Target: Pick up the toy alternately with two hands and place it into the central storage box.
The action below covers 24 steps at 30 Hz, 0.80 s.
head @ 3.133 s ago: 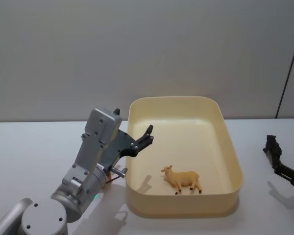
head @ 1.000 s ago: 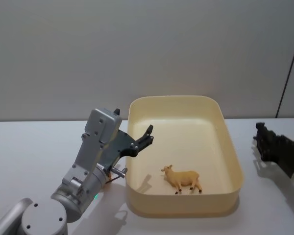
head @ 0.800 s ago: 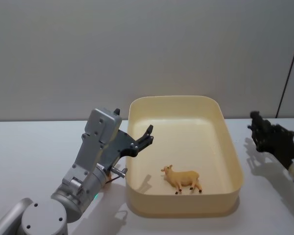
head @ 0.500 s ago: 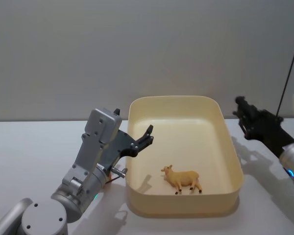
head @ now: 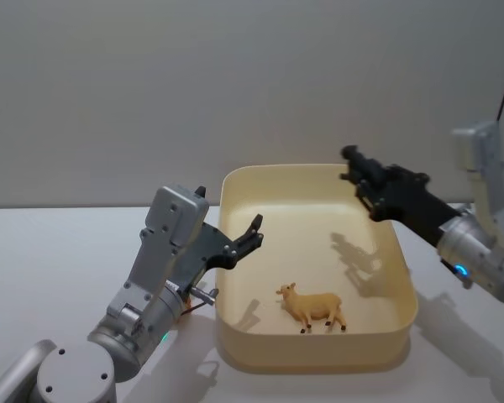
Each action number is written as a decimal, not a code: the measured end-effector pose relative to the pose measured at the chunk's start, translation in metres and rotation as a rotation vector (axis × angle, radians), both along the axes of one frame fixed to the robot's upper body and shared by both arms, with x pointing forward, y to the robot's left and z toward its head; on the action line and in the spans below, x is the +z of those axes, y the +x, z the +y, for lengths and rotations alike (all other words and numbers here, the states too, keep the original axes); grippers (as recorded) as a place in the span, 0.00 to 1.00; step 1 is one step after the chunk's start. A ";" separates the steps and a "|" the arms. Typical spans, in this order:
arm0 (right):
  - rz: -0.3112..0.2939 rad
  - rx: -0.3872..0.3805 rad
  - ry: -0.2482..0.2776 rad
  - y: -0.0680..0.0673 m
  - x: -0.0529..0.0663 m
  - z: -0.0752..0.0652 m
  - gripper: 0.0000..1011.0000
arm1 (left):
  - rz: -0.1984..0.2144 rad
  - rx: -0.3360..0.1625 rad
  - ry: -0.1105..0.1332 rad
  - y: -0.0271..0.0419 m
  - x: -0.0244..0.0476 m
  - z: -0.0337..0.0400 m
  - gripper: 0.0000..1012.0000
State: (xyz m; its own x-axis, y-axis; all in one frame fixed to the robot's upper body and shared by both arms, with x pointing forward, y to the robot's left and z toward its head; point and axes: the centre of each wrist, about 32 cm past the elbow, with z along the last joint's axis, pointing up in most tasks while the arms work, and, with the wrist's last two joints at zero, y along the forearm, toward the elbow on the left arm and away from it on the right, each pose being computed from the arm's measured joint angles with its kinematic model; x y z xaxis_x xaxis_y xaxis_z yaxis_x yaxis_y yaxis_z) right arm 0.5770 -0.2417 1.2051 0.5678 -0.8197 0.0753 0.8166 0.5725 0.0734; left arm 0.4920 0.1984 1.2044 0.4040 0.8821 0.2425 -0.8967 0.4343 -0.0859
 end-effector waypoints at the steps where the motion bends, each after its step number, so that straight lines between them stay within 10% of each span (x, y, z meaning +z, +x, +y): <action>1: 0.005 0.015 -0.004 0.002 0.001 0.002 0.33 | 0.000 0.000 0.000 0.0000 0.0000 0.0000 0.99; 8: 0.055 0.099 -0.043 0.017 0.011 0.019 0.34 | 0.000 0.000 0.000 0.0000 0.0000 0.0000 0.99; 24: 0.106 0.176 -0.087 0.034 0.020 0.035 0.82 | 0.000 0.000 0.000 0.0000 0.0000 0.0000 0.99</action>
State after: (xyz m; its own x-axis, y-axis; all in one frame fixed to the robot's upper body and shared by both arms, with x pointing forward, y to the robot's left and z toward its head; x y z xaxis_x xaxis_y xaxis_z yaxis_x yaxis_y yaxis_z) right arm 0.6105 -0.2067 1.2256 0.7104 -0.6999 0.0738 0.7037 0.7076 -0.0633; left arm 0.4920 0.1984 1.2044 0.4039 0.8820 0.2426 -0.8967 0.4343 -0.0859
